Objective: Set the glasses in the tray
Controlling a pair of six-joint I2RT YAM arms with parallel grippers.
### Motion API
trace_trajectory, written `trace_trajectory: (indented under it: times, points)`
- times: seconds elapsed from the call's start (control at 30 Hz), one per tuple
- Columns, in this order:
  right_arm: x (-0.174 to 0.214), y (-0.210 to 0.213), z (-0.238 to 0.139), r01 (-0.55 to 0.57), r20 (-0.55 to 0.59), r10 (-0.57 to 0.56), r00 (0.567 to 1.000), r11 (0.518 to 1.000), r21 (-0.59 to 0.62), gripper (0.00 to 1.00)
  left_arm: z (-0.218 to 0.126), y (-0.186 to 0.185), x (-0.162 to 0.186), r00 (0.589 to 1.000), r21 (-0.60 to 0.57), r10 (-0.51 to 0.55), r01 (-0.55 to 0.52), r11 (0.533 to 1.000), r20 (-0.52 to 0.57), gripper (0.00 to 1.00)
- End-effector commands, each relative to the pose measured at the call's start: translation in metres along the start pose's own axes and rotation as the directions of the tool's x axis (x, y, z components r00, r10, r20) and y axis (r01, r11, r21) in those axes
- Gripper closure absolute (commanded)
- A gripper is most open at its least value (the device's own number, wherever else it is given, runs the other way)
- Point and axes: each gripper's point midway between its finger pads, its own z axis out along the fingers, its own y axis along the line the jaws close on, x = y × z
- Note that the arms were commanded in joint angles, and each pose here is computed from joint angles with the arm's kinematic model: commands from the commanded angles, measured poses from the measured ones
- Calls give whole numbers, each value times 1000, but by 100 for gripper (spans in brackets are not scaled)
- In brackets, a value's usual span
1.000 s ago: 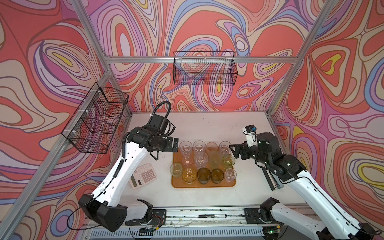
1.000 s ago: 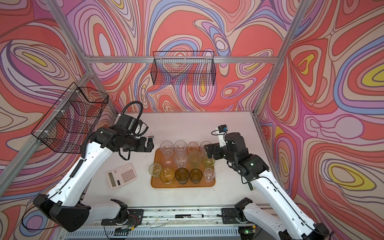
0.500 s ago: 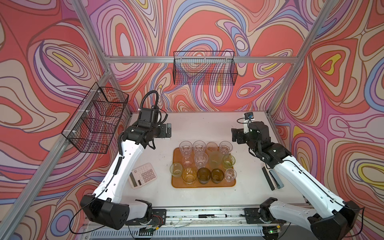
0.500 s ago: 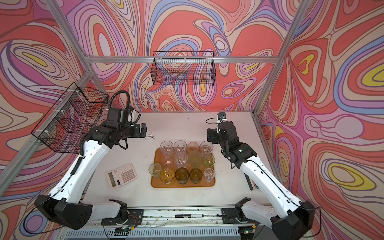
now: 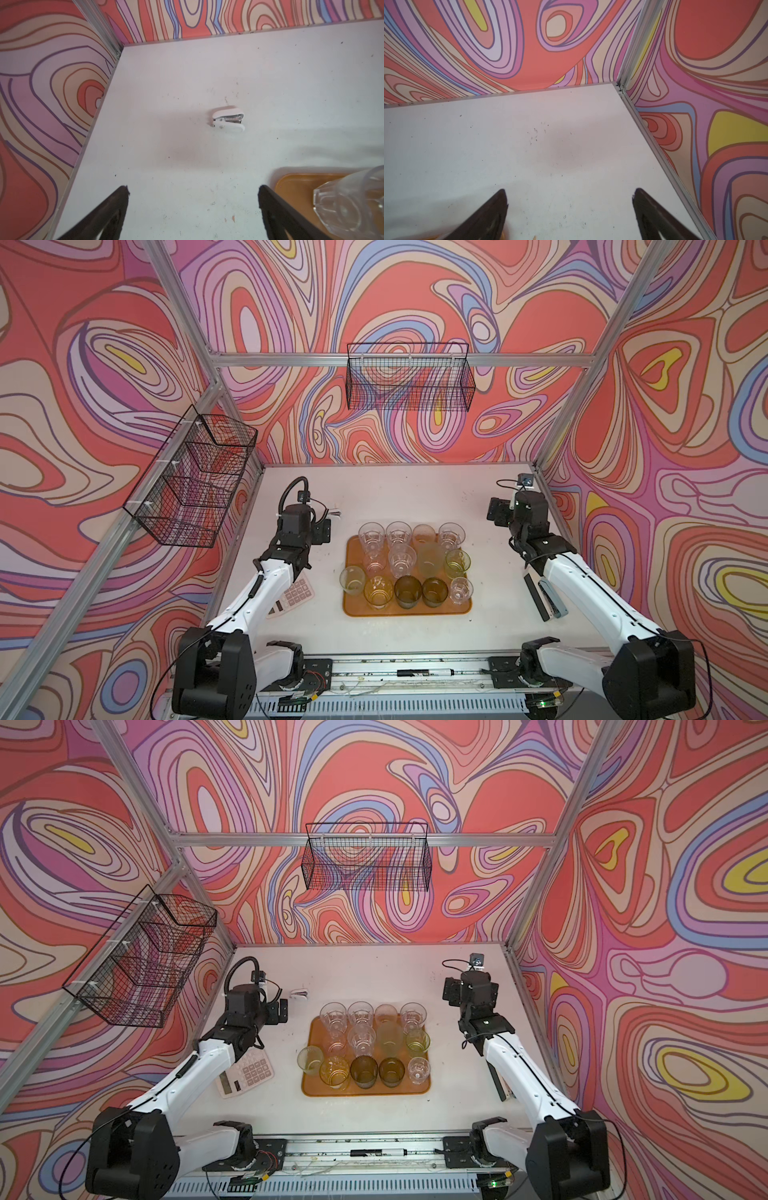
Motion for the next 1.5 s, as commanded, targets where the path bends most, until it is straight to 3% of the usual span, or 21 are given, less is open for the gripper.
trace_trajectory:
  times: [0.0, 0.1, 0.23, 0.4, 0.7, 1.0, 1.13, 1.27, 1.47]
  points:
    - [2, -3, 7, 9, 92, -10, 996, 1000, 9, 2, 13, -3, -14, 986, 9, 6, -7, 1000, 165, 0]
    - [16, -6, 11, 40, 159, -41, 986, 999, 10, 2, 27, -10, -3, 985, 32, 29, -35, 999, 169, 0]
    - [38, -9, 24, 84, 131, -87, 988, 996, 25, 2, 35, -16, 15, 981, 57, 24, -36, 998, 190, 0]
    - [57, -1, 35, 84, 166, -80, 983, 996, -20, 2, 30, 4, 23, 951, -45, -21, 37, 998, 308, 0]
    - [79, 19, 51, 117, 236, -88, 968, 987, -112, 2, 30, 14, 33, 923, -88, -55, 95, 992, 380, 0]
    - [95, 24, 40, 138, 359, -73, 930, 977, -160, 2, 52, 34, 36, 958, -116, -143, 176, 978, 248, 0]
    - [98, 24, 60, 120, 294, -58, 954, 973, -197, 2, 52, 34, 36, 958, -115, -140, 173, 978, 252, 0]
    - [101, 9, 95, 15, 123, 12, 992, 976, -219, 2, 52, 33, 36, 957, -112, -140, 173, 979, 255, 0]
    - [97, -34, 86, -111, 190, 122, 974, 992, -65, 2, 51, 31, 35, 956, -98, -135, 165, 981, 260, 0]
